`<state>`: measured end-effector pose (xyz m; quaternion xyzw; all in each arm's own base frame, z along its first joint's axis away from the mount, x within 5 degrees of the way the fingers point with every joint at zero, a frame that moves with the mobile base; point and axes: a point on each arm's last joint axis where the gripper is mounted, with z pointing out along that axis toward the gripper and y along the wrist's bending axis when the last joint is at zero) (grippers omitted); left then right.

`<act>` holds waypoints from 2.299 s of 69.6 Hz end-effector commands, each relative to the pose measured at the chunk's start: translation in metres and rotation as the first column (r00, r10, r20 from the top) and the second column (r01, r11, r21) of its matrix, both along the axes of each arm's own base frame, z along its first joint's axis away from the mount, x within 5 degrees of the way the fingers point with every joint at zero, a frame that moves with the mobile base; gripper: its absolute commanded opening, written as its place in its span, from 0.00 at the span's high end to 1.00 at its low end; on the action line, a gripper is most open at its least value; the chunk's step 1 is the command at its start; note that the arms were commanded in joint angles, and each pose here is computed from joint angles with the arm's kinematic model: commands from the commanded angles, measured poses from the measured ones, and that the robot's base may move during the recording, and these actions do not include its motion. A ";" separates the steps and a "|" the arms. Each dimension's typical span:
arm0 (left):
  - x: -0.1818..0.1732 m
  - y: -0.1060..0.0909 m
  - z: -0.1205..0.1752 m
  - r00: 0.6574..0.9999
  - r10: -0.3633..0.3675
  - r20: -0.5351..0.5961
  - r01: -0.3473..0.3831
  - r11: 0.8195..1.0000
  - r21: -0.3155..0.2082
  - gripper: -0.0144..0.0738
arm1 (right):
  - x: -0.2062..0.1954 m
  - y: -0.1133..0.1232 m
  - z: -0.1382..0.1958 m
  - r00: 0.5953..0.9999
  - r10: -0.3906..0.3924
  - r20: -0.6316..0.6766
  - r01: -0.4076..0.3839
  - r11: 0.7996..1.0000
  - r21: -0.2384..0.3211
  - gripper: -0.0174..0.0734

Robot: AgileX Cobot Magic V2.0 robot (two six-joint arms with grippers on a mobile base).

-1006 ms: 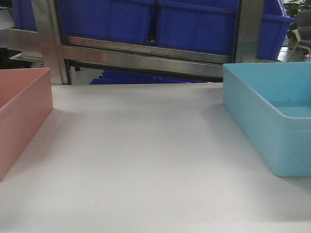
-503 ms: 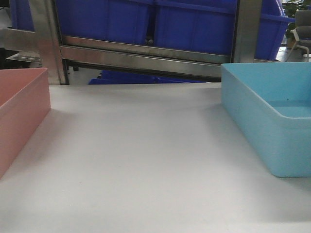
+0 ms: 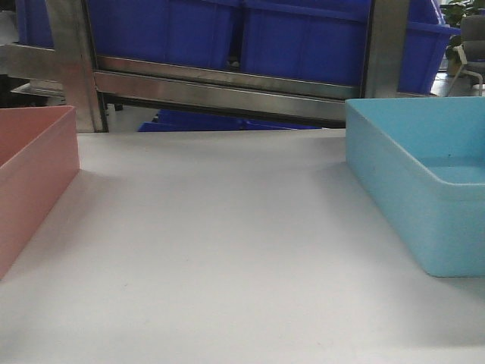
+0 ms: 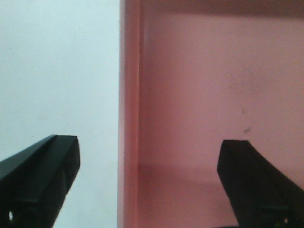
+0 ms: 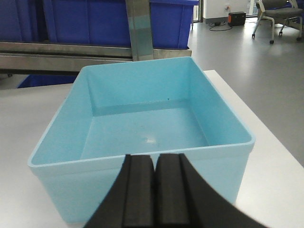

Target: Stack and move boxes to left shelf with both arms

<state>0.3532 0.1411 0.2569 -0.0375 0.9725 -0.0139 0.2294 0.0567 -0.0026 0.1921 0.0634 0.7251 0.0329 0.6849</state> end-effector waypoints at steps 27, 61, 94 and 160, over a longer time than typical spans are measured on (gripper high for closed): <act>0.022 0.014 -0.026 1.000 0.005 0.006 -0.005 0.999 0.043 0.47 | 0.000 0.000 0.009 0.995 0.002 0.096 -0.001 1.000 -0.016 0.75; 0.025 0.008 -0.021 0.998 0.053 0.029 -0.052 0.997 -0.063 0.85 | 0.000 0.000 0.009 0.995 0.002 0.097 -0.001 1.000 -0.016 0.75; 0.018 -0.099 0.068 0.990 0.071 0.126 -0.038 0.968 -0.249 0.85 | 0.000 0.000 0.009 0.995 0.002 0.096 -0.001 1.000 -0.016 0.75; 0.022 -0.276 -0.017 0.992 -0.074 -0.106 0.057 0.986 -0.159 0.85 | 0.000 0.000 0.009 0.995 0.002 0.095 -0.001 1.000 -0.016 0.75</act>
